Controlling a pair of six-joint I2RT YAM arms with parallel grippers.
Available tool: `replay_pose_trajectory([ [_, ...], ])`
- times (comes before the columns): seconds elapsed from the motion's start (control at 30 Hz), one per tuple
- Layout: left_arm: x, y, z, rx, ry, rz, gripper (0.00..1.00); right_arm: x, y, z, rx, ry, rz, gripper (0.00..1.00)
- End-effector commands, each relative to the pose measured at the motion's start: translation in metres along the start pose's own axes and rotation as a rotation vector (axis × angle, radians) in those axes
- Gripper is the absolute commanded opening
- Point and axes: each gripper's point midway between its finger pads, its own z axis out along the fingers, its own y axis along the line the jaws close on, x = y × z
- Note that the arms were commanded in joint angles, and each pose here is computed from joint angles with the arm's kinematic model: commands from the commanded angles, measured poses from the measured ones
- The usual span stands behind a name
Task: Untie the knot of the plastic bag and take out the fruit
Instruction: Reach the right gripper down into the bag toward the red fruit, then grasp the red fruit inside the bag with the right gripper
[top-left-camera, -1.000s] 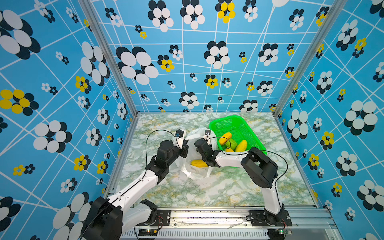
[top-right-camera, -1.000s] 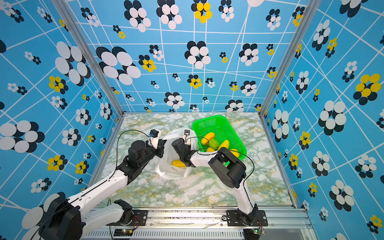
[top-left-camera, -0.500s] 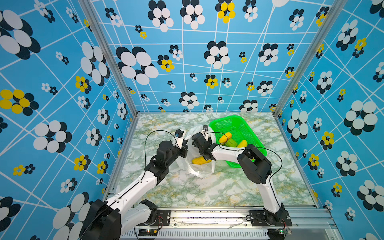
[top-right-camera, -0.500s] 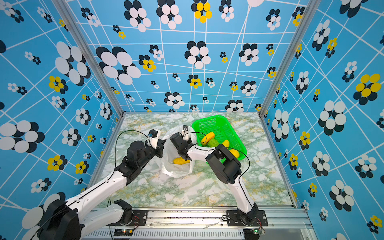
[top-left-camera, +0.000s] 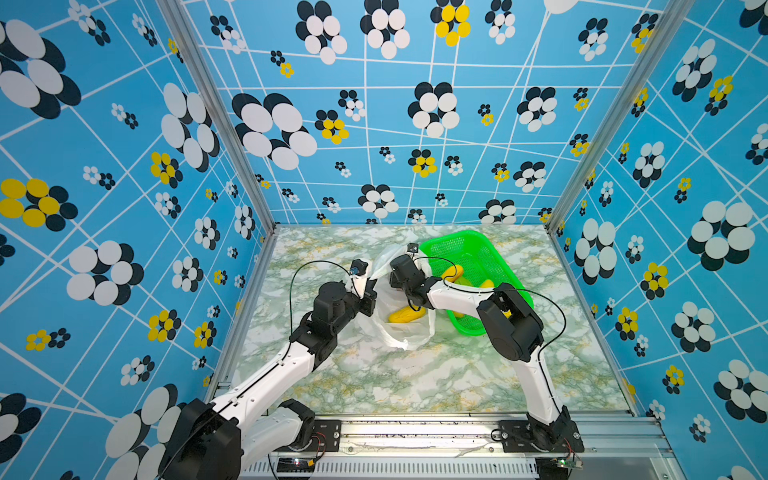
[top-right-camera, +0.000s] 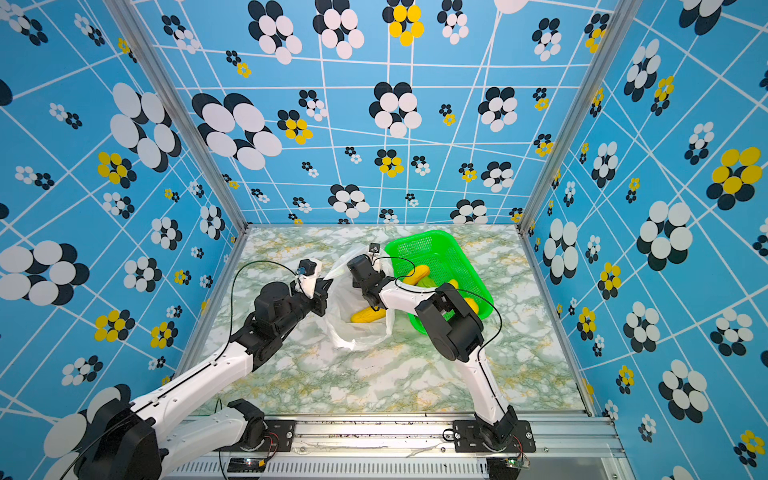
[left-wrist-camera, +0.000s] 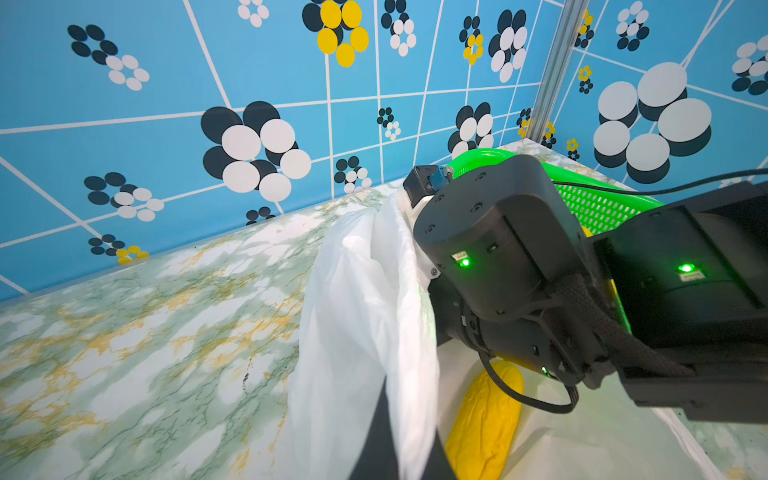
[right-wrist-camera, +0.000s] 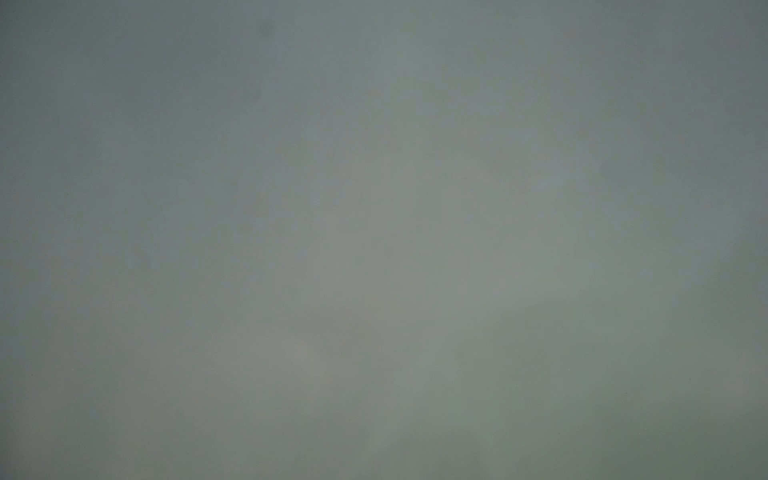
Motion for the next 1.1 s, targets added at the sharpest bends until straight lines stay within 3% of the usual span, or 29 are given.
replay_pose_trajectory([
  [0.0,0.000,0.002,0.000,-0.024,0.011,0.020,0.00,0.023,-0.006,0.000,-0.012,0.081,-0.040,0.48],
  [0.23,0.010,0.013,0.008,-0.084,0.050,0.030,0.00,-0.003,0.007,-0.044,-0.112,-0.002,-0.026,0.33],
  [0.67,0.023,0.032,0.019,-0.186,0.097,0.037,0.00,-0.024,0.041,-0.164,-0.307,-0.183,-0.057,0.25],
  [0.83,0.022,0.033,0.016,-0.191,0.088,0.028,0.00,-0.016,0.032,-0.162,-0.270,-0.181,-0.060,0.29],
  [0.9,0.021,0.030,0.016,-0.170,0.084,0.024,0.00,-0.006,0.031,-0.154,-0.257,-0.154,-0.059,0.35],
  [1.07,0.013,0.020,0.014,-0.118,0.083,0.005,0.00,0.024,0.039,-0.147,-0.273,-0.119,-0.047,0.38],
])
